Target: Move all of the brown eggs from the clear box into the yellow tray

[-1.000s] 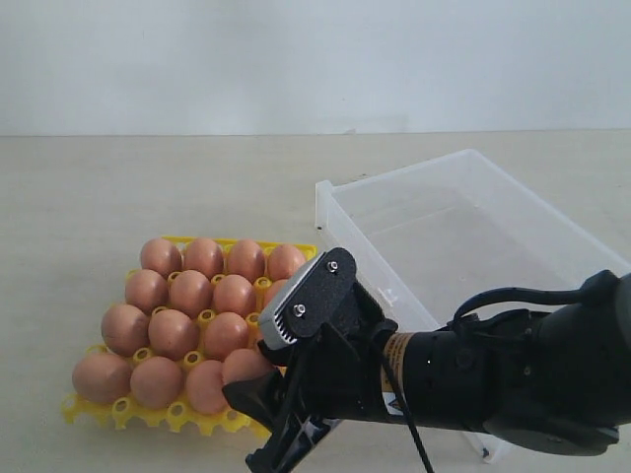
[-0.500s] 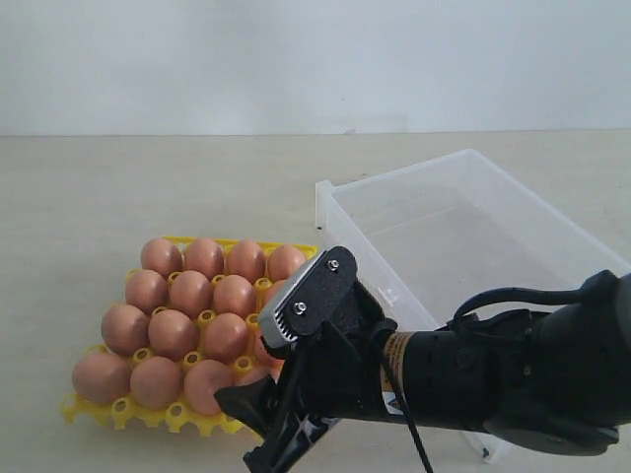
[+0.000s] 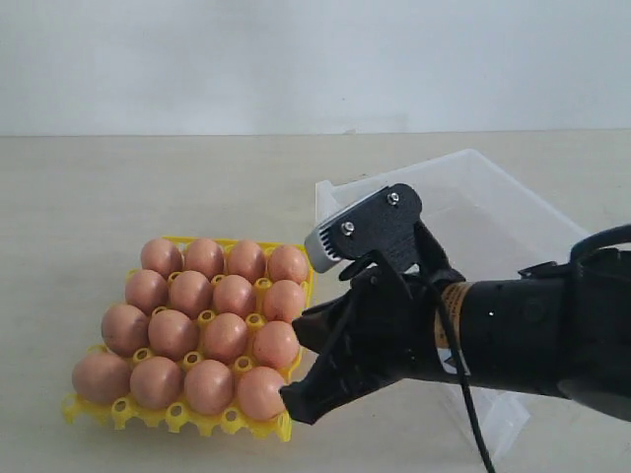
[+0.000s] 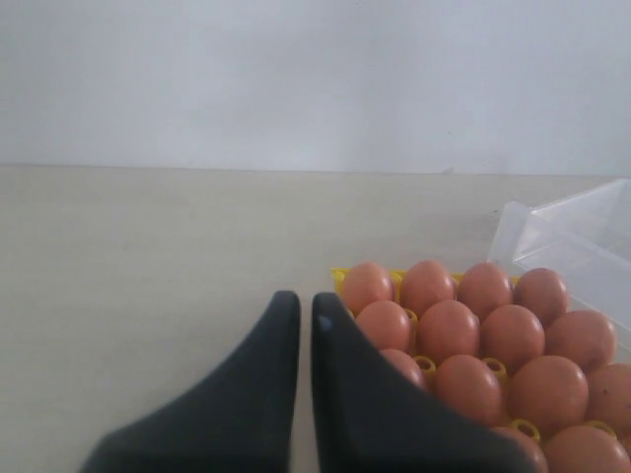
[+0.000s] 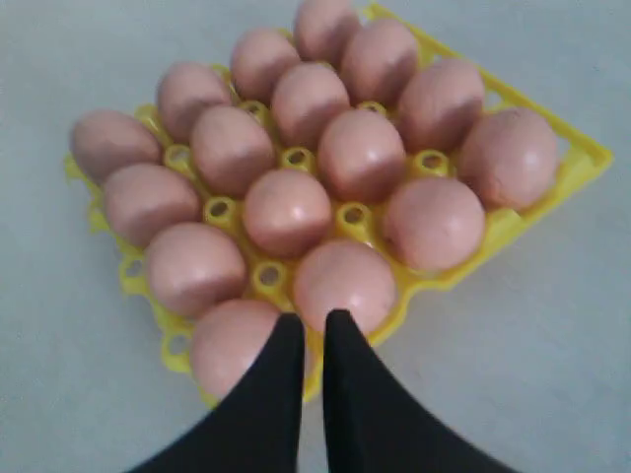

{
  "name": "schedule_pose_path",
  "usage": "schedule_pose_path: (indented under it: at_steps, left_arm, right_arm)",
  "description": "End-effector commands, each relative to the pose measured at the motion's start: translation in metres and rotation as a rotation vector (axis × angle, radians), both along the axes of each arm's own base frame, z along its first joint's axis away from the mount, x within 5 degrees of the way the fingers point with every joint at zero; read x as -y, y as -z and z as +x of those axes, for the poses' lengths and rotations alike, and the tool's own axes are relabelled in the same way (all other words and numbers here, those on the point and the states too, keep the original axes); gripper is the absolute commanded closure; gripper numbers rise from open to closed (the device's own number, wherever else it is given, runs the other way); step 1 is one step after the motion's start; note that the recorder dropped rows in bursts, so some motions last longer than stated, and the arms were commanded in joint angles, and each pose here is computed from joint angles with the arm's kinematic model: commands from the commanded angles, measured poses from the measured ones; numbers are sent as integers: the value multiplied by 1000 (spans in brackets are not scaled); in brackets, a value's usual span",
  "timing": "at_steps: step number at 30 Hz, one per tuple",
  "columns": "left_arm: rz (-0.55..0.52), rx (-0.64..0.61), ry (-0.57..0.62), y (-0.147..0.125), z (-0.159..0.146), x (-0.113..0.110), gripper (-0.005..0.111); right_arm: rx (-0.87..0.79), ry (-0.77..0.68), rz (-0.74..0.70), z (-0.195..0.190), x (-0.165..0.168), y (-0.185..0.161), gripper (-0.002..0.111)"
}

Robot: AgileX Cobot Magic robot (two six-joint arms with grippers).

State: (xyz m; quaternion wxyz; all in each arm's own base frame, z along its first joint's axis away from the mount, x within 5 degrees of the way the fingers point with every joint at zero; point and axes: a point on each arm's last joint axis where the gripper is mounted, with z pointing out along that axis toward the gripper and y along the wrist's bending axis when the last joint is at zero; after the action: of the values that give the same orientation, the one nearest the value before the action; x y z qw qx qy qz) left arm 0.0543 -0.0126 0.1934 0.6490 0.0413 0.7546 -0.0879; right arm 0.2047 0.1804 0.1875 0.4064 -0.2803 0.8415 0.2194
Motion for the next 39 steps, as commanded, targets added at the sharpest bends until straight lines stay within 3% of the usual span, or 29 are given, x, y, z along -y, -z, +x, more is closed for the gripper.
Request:
schedule_pose_path:
  at_steps: [1, 6, 8, 10, 14, 21, 23, 25, 28, 33, 37, 39]
  left_arm:
    - [-10, 4, 2, 1, 0, 0, 103]
    - [-10, 4, 2, 1, 0, 0, 103]
    - [-10, 4, 2, 1, 0, 0, 103]
    - [-10, 4, 2, 1, 0, 0, 103]
    - [-10, 4, 2, 1, 0, 0, 103]
    - [-10, 4, 2, 1, 0, 0, 103]
    - [-10, 4, 2, 1, 0, 0, 103]
    - [-10, 4, 2, 1, 0, 0, 103]
    - [-10, 4, 2, 1, 0, 0, 103]
    - [-10, 4, 2, 1, 0, 0, 103]
    - [-10, 4, 2, 1, 0, 0, 103]
    - [-10, 4, 2, 1, 0, 0, 103]
  right_arm:
    - [84, -9, -13, -4, 9, -22, 108]
    - [740, -163, -24, -6, 32, -94, 108]
    - [958, -99, -117, -6, 52, -118, 108]
    - [1036, 54, -195, -3, 76, -132, 108]
    - [1012, 476, -197, 1, 125, -149, 108]
    - [876, 1658, 73, -34, 226, -148, 108]
    - [752, 1830, 283, -41, 235, -136, 108]
    - [677, 1899, 319, -49, 238, -132, 108]
    - [694, 1746, 89, -53, 235, -142, 108]
    - [927, 1355, -19, -67, 221, -177, 108]
    - [1095, 875, -61, -93, 191, -202, 108]
    - [1051, 622, -76, -105, 173, -204, 108]
